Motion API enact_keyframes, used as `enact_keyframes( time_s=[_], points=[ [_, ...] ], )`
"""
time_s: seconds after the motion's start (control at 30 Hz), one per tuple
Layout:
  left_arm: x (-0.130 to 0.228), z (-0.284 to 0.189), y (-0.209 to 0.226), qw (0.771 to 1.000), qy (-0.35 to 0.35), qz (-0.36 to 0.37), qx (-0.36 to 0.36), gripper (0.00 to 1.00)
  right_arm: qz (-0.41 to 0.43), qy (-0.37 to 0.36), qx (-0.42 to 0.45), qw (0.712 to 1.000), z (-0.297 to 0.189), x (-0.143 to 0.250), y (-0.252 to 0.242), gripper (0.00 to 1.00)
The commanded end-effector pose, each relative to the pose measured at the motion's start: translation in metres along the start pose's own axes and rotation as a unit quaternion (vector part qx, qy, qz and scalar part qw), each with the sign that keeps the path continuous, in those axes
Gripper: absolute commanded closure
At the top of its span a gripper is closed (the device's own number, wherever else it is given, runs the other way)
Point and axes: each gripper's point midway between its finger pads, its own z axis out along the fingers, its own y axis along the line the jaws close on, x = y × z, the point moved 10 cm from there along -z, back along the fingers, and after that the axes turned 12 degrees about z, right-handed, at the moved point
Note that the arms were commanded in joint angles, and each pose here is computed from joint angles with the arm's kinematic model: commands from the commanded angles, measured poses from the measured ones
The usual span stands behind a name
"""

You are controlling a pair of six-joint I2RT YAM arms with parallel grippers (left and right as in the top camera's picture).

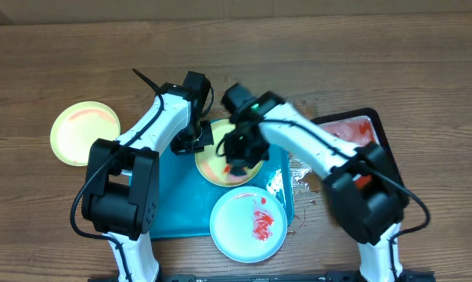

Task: Clean dirty plates on tray and stack at the side
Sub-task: 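Bring the sponge with the right gripper onto the held yellow plate and scrub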

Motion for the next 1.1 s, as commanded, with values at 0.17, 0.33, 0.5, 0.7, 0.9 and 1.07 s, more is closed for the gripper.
enact_keyframes(
  time_s=[0.17,0.33,0.5,0.7,0.9,1.07],
  points=[
    [-0.016,-0.015,0.001,0.996,-0.057,0.061,0.011,0.95,0.006,0.003,-0.009,1.000,0.006,0.010,0.011,0.96],
    [-0.017,-0.015,0.002,0.995,-0.056,0.087,0.017,0.95,0.006,0.000,-0.011,1.000,0.005,0.008,0.011,0.96],
    [-0.017,-0.015,0.000,0.989,-0.059,0.128,0.037,0.95,0.001,-0.007,-0.019,1.000,0.005,0.005,0.013,0.96],
    [-0.023,-0.015,0.001,0.985,-0.074,0.133,0.083,0.95,-0.005,-0.015,-0.025,1.000,0.004,0.003,0.015,0.96],
    [-0.026,-0.004,0.028,0.977,-0.082,0.087,0.178,0.95,-0.005,-0.018,-0.023,1.000,0.004,0.003,0.015,0.96],
    [-0.019,0.006,0.054,0.980,-0.065,0.052,0.178,0.95,-0.013,-0.023,-0.028,0.999,0.003,-0.001,0.014,0.96]
  ],
)
